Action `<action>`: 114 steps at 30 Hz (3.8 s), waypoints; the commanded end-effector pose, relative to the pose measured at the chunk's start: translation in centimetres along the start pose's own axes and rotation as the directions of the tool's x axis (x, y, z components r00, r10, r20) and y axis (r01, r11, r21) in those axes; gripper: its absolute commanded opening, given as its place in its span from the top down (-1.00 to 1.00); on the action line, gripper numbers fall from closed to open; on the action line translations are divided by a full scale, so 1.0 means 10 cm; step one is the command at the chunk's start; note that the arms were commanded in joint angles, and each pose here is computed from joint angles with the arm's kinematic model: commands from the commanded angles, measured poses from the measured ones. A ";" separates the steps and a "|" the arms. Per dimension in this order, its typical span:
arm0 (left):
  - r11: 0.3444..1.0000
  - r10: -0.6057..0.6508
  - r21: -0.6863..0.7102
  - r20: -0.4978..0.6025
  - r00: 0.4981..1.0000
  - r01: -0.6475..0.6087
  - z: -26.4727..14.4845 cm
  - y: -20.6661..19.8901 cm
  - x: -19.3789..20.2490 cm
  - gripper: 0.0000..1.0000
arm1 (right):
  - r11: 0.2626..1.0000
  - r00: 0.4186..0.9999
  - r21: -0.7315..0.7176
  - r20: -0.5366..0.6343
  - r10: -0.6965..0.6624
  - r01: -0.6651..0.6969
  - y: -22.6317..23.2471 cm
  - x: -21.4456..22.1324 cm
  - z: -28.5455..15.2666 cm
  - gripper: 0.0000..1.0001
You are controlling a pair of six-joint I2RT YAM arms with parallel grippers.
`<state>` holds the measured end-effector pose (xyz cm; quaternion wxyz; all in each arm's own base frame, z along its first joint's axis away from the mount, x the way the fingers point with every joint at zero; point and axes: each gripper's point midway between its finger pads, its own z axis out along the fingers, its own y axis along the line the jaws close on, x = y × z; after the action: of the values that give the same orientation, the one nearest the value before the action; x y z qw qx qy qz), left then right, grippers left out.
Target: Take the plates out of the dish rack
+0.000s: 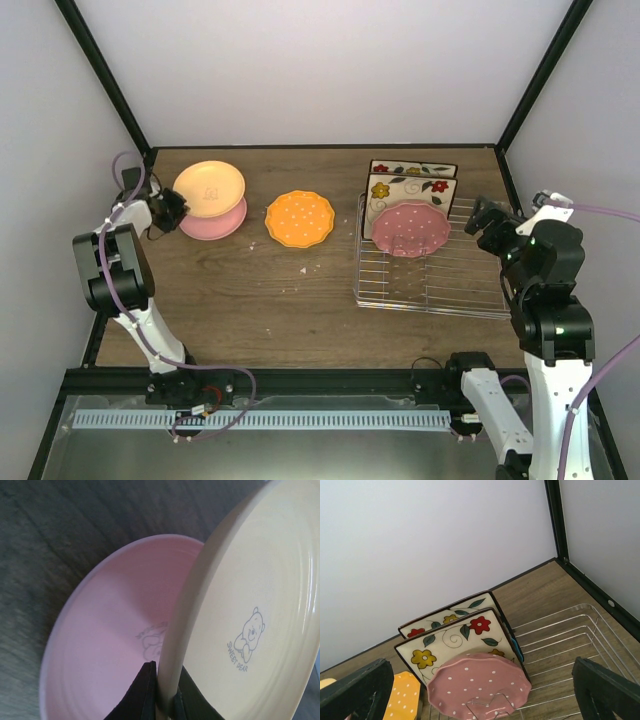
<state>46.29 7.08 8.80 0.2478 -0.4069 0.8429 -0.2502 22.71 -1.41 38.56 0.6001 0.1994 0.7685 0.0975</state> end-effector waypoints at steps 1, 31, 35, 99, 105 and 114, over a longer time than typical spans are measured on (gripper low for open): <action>0.997 -0.032 -0.066 -0.006 0.999 0.031 0.02 0.23 0.05 0.92 | 0.999 0.999 0.009 0.037 0.030 -0.030 -0.02 -0.10 -0.12 -0.99; 0.989 0.013 -0.147 -0.015 1.000 -0.015 -0.22 0.28 0.12 -0.99 | 0.999 0.999 -0.012 0.016 0.044 -0.044 0.00 0.00 -0.04 -1.00; 0.990 0.043 -0.135 0.020 0.999 -0.040 -0.35 0.15 0.02 -1.00 | 0.999 0.999 -0.016 0.008 0.042 -0.042 0.00 0.03 -0.02 -1.00; -0.620 0.726 0.216 0.523 -0.447 -0.755 0.10 -3.20 4.73 -0.06 | 0.998 0.995 0.066 0.096 -0.023 0.017 -0.14 -0.21 -0.41 -1.00; -0.588 0.734 0.196 0.537 -0.416 -0.785 0.05 -3.32 4.75 0.82 | 0.997 0.995 0.073 0.093 -0.027 0.020 -0.15 -0.19 -0.39 -1.00; -0.487 0.732 0.101 0.589 -0.342 -0.868 -0.46 -3.76 4.54 0.92 | 0.997 0.996 0.076 0.091 -0.022 0.015 -0.18 -0.15 -0.36 -1.00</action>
<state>38.41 -48.33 18.18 0.4480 0.5830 0.6637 -0.1373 19.51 -2.92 39.26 0.6133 0.2154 0.7575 0.0598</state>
